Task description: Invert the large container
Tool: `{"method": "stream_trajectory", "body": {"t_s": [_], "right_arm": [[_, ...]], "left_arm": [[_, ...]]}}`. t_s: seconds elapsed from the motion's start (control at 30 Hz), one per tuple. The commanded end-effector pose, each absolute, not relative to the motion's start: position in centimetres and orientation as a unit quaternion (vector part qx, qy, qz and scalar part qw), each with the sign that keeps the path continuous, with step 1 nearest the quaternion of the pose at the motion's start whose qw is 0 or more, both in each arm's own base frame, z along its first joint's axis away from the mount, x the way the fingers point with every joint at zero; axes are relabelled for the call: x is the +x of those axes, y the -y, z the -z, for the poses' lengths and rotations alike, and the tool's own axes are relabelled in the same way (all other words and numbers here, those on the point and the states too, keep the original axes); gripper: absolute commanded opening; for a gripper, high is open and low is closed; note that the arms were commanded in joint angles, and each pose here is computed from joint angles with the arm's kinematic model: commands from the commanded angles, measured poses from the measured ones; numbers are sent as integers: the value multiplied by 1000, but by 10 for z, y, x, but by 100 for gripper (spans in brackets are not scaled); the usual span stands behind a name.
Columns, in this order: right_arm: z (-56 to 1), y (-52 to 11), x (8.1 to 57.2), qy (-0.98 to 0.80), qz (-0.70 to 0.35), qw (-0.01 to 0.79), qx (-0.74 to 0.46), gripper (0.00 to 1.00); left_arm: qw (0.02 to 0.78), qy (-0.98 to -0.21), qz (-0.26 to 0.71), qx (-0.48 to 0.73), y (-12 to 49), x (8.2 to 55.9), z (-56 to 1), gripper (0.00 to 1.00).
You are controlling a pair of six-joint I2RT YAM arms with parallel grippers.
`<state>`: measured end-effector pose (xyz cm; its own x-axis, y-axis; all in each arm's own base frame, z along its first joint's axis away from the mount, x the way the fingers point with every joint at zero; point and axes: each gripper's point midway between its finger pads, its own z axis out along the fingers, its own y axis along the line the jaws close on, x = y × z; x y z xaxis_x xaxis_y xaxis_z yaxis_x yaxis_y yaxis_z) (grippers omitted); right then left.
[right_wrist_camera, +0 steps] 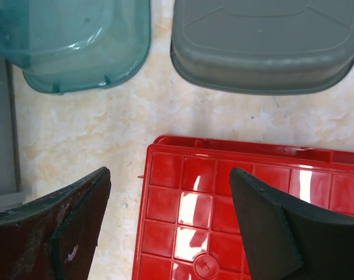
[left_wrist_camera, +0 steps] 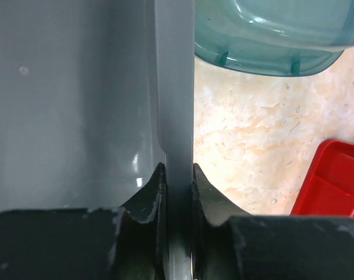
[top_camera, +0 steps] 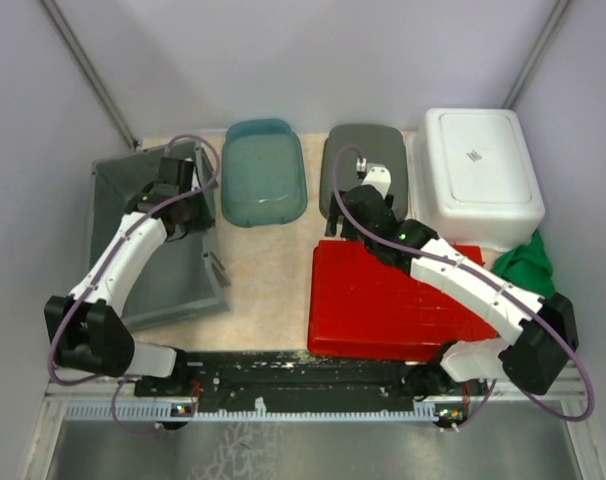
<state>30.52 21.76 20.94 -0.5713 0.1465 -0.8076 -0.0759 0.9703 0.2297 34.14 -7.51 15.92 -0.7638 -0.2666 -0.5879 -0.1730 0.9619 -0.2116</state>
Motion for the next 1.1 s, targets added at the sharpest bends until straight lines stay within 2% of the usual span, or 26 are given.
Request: {"method": "stream_trajectory", "body": {"t_s": [0.0,0.23,0.5,0.63,0.8,1.07], "right_arm": [[-239,-198,309,-854,-113,505,52,83],[-247,-195,310,-850,-109,514,48,84],[-244,-198,311,-854,-106,509,35,84],[-245,-200,311,-854,-108,508,29,84],[-244,-201,310,-855,-109,506,25,84],[-243,-197,306,-855,-109,506,24,84]], "left_arm": [[390,-906,111,-124,82,355,-233,0],[470,-854,204,-86,105,343,-338,0],[518,-789,322,-69,131,312,-413,0],[516,-746,416,-58,154,296,-437,0],[480,-711,512,-35,179,281,-440,0],[479,-670,568,-2,189,263,-485,0]]}}
